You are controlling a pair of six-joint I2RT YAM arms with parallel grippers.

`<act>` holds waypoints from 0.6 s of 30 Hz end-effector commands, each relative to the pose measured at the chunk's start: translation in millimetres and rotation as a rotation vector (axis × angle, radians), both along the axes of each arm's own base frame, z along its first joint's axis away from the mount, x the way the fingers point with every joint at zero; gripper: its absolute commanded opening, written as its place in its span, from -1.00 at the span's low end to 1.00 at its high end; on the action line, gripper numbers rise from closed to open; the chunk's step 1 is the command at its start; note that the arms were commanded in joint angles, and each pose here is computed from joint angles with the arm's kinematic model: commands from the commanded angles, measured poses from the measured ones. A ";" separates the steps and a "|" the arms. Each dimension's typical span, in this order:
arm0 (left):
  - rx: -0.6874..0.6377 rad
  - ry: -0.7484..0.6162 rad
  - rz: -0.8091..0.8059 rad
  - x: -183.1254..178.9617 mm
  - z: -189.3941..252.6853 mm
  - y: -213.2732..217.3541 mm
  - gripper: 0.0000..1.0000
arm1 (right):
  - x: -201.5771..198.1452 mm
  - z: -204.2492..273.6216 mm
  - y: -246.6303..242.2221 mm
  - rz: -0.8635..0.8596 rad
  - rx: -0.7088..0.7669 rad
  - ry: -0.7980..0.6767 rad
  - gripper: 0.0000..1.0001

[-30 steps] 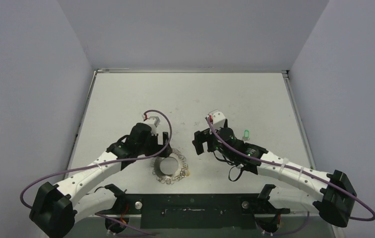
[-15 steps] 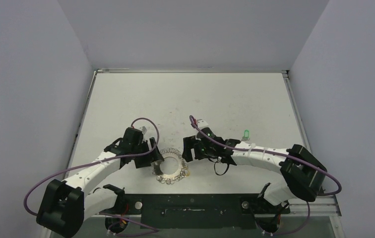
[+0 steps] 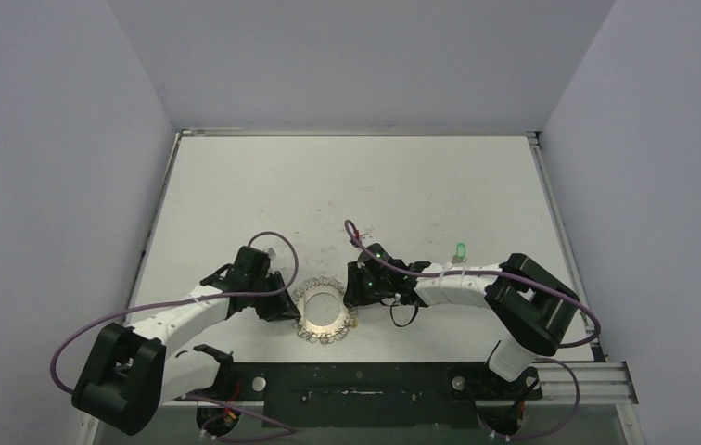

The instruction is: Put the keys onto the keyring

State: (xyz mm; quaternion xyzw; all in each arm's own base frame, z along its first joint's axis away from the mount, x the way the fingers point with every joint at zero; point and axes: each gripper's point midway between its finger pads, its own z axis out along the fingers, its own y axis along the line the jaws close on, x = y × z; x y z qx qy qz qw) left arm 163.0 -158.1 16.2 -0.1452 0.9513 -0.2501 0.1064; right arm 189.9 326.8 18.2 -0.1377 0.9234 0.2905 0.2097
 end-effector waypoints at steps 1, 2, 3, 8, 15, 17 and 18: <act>-0.079 -0.035 -0.017 4.6 6.9 -17.6 -0.70 | 24.8 18.2 1.5 -0.041 -0.037 -0.082 -0.66; -0.090 -0.037 -0.015 4.0 7.3 -21.5 -0.71 | 27.5 18.8 -3.3 -0.046 -0.064 -0.092 -0.69; -0.095 -0.043 -0.021 3.1 7.2 -25.0 -0.72 | 30.8 19.8 -7.8 -0.053 -0.088 -0.103 -0.69; -0.061 -0.076 -0.056 0.9 8.7 -32.0 -0.55 | 40.7 31.1 -29.2 -0.060 -0.181 -0.156 0.03; 0.011 -0.132 -0.025 10.0 17.3 -13.3 -0.06 | 37.9 37.7 -36.8 -0.064 -0.116 -0.142 0.45; 0.008 -0.134 -0.016 14.3 17.7 -11.6 -0.06 | 32.3 32.2 -30.6 -0.045 -0.077 -0.114 0.42; 0.005 -0.132 -0.017 16.4 17.4 -11.9 -0.06 | 28.8 28.8 -26.5 -0.034 -0.056 -0.095 0.39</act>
